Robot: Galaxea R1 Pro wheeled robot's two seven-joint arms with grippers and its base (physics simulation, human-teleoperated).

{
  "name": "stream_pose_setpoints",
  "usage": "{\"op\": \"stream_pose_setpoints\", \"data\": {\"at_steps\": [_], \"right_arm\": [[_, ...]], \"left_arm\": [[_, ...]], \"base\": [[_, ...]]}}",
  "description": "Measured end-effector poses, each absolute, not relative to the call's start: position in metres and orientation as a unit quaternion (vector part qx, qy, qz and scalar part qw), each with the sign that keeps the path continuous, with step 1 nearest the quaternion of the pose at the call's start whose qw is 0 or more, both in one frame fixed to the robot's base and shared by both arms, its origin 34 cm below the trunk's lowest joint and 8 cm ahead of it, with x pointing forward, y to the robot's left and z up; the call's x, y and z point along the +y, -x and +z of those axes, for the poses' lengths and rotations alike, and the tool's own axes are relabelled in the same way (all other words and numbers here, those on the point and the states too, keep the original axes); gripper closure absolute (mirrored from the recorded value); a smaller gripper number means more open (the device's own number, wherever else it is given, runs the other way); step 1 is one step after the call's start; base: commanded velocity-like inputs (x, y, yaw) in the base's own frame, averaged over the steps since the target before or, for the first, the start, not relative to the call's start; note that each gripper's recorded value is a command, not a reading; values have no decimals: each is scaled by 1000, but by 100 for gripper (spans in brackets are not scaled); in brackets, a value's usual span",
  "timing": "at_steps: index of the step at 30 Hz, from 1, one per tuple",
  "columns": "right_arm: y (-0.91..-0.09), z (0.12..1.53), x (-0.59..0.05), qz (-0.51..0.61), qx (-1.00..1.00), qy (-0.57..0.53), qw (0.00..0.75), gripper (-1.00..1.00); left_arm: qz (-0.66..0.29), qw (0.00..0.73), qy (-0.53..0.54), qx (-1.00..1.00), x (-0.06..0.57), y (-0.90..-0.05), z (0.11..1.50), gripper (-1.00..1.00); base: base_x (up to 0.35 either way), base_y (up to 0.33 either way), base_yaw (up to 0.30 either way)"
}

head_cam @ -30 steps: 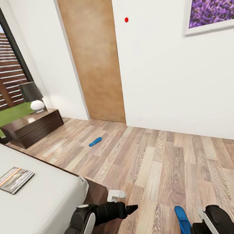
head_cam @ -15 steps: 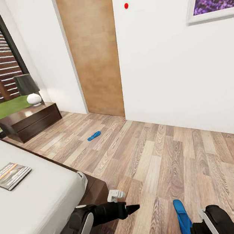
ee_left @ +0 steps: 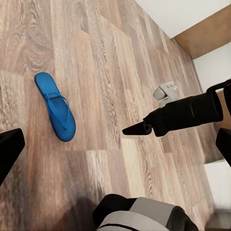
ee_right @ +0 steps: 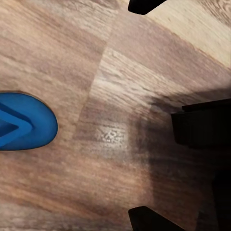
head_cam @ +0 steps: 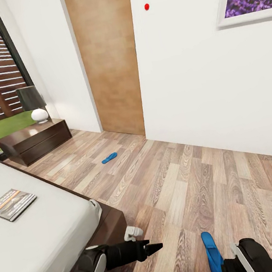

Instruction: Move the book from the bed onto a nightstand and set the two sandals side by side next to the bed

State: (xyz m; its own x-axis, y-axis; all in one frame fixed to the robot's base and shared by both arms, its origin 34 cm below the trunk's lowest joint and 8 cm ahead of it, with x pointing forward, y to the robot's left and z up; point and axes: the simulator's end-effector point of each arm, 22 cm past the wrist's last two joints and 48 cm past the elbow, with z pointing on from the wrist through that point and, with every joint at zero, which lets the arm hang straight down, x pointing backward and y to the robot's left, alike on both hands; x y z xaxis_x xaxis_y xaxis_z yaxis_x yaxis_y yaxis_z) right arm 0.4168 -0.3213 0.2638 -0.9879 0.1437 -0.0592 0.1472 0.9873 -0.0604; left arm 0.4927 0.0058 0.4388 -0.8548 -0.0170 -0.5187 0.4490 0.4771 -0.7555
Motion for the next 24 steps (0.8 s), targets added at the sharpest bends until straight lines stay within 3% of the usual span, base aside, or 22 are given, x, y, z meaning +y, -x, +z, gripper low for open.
{"op": "stream_pose_setpoints", "data": {"at_steps": [24], "right_arm": [[-403, 245, -321, -34, 997, -72, 1, -100]], "left_arm": [[-498, 219, -119, 831, 4, -489, 416, -100]], "base": [[0, 0, 0]]}}
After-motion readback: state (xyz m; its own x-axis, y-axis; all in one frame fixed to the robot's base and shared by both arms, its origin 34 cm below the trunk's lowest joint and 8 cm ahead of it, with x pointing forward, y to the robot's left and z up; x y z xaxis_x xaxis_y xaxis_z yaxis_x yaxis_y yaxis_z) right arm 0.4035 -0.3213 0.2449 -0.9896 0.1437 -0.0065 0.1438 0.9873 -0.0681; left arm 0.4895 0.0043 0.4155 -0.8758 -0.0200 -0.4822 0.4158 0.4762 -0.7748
